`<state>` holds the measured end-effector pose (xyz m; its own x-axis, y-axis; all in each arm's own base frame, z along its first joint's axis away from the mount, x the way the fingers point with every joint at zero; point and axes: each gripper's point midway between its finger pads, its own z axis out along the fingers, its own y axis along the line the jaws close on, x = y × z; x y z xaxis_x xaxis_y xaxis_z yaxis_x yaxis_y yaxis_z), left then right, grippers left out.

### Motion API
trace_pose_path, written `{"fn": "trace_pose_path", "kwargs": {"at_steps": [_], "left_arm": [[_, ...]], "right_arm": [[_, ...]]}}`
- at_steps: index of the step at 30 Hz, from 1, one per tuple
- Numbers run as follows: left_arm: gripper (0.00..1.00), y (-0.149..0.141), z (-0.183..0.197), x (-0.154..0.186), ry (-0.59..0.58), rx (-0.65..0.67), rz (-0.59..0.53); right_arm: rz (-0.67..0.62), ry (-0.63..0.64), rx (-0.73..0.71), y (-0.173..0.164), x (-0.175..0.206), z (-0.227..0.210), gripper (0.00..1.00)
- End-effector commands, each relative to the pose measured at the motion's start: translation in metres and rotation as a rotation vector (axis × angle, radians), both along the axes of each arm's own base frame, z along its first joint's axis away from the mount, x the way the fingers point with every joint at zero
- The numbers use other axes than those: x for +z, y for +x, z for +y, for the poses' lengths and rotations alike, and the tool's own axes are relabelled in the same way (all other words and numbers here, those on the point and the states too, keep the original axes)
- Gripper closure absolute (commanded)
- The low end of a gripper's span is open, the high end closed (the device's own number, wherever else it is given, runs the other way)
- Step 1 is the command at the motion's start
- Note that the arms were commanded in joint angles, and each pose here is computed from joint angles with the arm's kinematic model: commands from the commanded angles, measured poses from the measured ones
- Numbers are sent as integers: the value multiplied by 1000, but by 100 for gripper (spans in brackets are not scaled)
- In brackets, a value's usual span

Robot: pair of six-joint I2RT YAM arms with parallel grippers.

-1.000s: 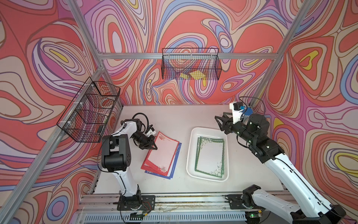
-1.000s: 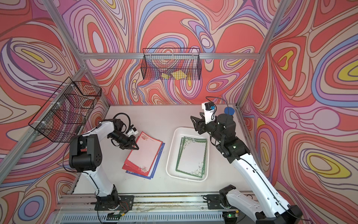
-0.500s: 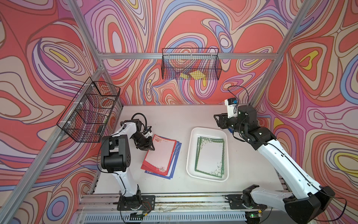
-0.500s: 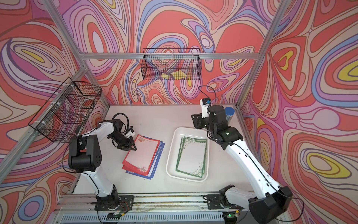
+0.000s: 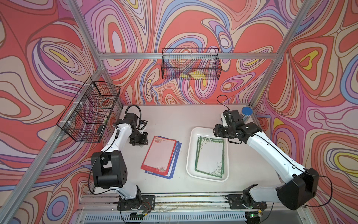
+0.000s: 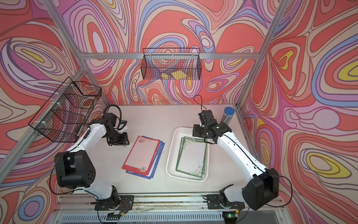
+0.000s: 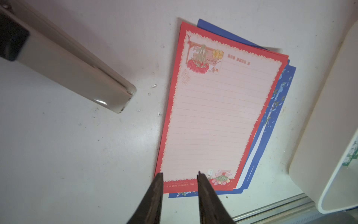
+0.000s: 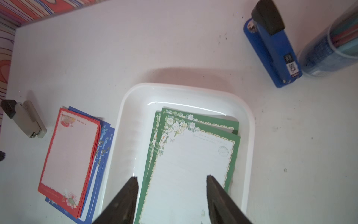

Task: Take out the stationery paper from the storage box
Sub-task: Place the stationery paper at the center of the board, then pick up the stationery paper from the storage box.

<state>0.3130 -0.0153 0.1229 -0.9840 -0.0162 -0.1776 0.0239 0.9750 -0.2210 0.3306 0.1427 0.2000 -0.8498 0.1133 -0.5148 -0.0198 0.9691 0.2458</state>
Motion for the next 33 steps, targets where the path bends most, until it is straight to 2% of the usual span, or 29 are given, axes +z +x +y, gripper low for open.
{"fn": "trace_pose_path", "kwargs": {"at_steps": [1,6,10,13,17,22,26,29,33], "left_arm": [[66,6,6,28,24,42,-93],[66,8,-33,69,-112,44,-249],[64,3,-94,95,-240,20,-327],[64,-4,-145,106,-322,-40,-340],[62,-11,-197,104,-329,-97,-331],[61,-19,-248,85,-310,-172,-272],[61,-25,-284,71,-341,-221,-224],[61,-24,-291,59,-294,-245,-197],[61,-9,-274,54,-179,-215,-265]], "right_arm": [[141,-35,-17,-22,-35,7,39],[124,-43,-49,-18,-42,5,40],[87,-83,-74,-12,-36,-3,40],[13,-139,-96,-6,-23,-16,38],[-61,-202,-128,-2,-8,-32,36],[-75,-147,-106,-3,-5,-23,36],[-61,-164,-138,-9,-17,-32,36],[-31,-159,-167,-18,-27,-41,36],[12,-79,-148,-29,-33,-32,42]]}}
